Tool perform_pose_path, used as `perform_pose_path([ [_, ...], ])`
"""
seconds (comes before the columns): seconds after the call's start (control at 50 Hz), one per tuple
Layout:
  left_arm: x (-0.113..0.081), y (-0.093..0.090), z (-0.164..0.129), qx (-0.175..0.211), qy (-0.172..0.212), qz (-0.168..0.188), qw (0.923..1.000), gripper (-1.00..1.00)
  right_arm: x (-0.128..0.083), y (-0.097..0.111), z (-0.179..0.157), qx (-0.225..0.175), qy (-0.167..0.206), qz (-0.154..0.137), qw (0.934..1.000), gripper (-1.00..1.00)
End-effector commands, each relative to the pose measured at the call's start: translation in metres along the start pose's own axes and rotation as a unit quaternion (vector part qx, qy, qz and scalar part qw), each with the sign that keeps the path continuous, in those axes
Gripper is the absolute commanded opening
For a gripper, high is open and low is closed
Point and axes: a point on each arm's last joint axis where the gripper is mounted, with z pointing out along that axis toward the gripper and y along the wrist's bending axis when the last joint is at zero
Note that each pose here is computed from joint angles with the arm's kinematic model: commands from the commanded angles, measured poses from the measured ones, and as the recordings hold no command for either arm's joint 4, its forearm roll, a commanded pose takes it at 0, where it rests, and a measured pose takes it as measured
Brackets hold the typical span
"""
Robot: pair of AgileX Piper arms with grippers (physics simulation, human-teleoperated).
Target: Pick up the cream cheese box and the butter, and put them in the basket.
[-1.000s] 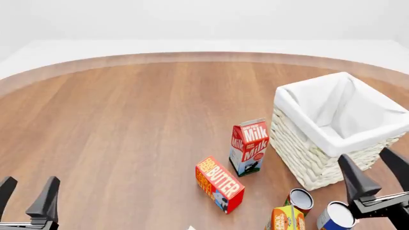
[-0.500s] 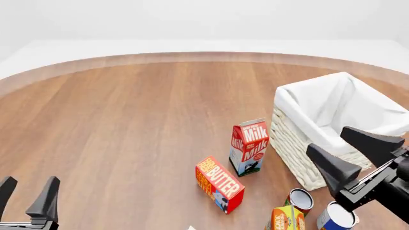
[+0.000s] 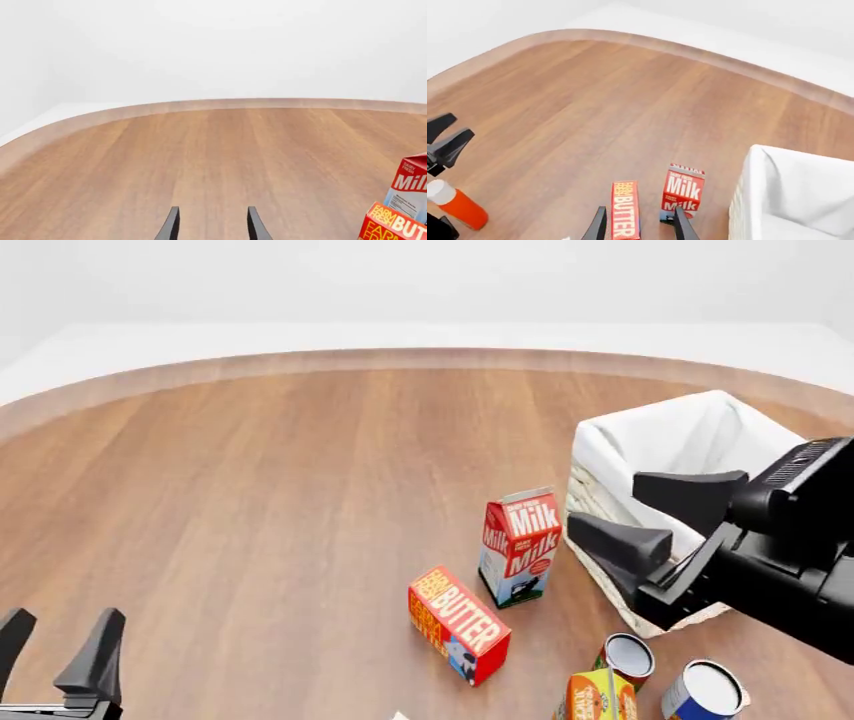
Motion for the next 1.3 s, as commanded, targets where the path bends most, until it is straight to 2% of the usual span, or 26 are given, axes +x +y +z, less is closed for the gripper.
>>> perform_pose_path([
  [0.02,0.000,0.000,0.000,0.000,0.000,0.000,1.0000,1.00,-0.014,0.008,0.026,-0.019,0.037,0.004,0.9991,1.00],
  [0.04,0.000,0.000,0.000,0.000,0.000,0.000,1.0000,1.00,-0.017,0.007,0.025,-0.018,0.031,-0.004,0.9993,1.00],
  [0.08,0.000,0.000,0.000,0.000,0.000,0.000,1.0000,1.00,-0.021,0.004,0.024,-0.008,0.028,0.014,0.9995,1.00],
  [0.1,0.000,0.000,0.000,0.000,0.000,0.000,1.0000,1.00,-0.020,0.006,0.029,-0.014,0.039,0.013,0.9991,1.00],
  [0.14,0.000,0.000,0.000,0.000,0.000,0.000,1.0000,1.00,-0.020,0.005,0.028,-0.011,0.037,0.005,0.9992,1.00],
  [0.16,0.000,0.000,0.000,0.000,0.000,0.000,1.0000,1.00,-0.017,0.007,0.036,-0.014,0.058,0.017,0.9981,1.00],
  [0.2,0.000,0.000,0.000,0.000,0.000,0.000,1.0000,1.00,-0.020,0.007,0.035,-0.014,0.052,0.001,0.9985,1.00],
  [0.22,0.000,0.000,0.000,0.000,0.000,0.000,1.0000,1.00,-0.019,0.007,0.038,-0.015,0.058,0.004,0.9982,1.00],
  [0.26,0.000,0.000,0.000,0.000,0.000,0.000,1.0000,1.00,-0.020,0.000,0.038,0.001,0.056,-0.010,0.9984,1.00],
  [0.3,0.000,0.000,0.000,0.000,0.000,0.000,1.0000,1.00,-0.021,0.002,0.040,-0.003,0.060,0.000,0.9982,1.00],
  [0.44,0.000,0.000,0.000,0.000,0.000,0.000,1.0000,1.00,-0.019,0.008,0.055,-0.014,0.093,-0.004,0.9955,1.00],
  [0.54,0.000,0.000,0.000,0.000,0.000,0.000,1.0000,1.00,-0.015,0.013,0.062,-0.023,0.105,0.003,0.9942,1.00],
  [0.62,0.000,0.000,0.000,0.000,0.000,0.000,1.0000,1.00,-0.017,0.012,0.065,-0.018,0.110,0.026,0.9934,1.00],
  [0.8,0.000,0.000,0.000,0.000,0.000,0.000,1.0000,1.00,-0.013,0.020,0.074,-0.031,0.133,0.023,0.9904,1.00],
  [0.92,0.000,0.000,0.000,0.000,0.000,0.000,1.0000,1.00,-0.018,0.021,0.074,-0.031,0.143,0.034,0.9887,1.00],
  [0.96,0.000,0.000,0.000,0.000,0.000,0.000,1.0000,1.00,-0.003,0.022,0.078,-0.031,0.153,0.043,0.9868,1.00],
  [1.14,0.000,0.000,0.000,0.000,0.000,0.000,1.0000,1.00,0.006,0.024,0.090,-0.028,0.174,0.061,0.9824,1.00],
  [1.18,0.000,0.000,0.000,0.000,0.000,0.000,1.0000,1.00,0.010,0.029,0.090,-0.033,0.178,0.083,0.9801,1.00],
  [1.3,0.000,0.000,0.000,0.000,0.000,0.000,1.0000,1.00,0.011,0.023,0.096,-0.021,0.186,0.081,0.9791,1.00],
])
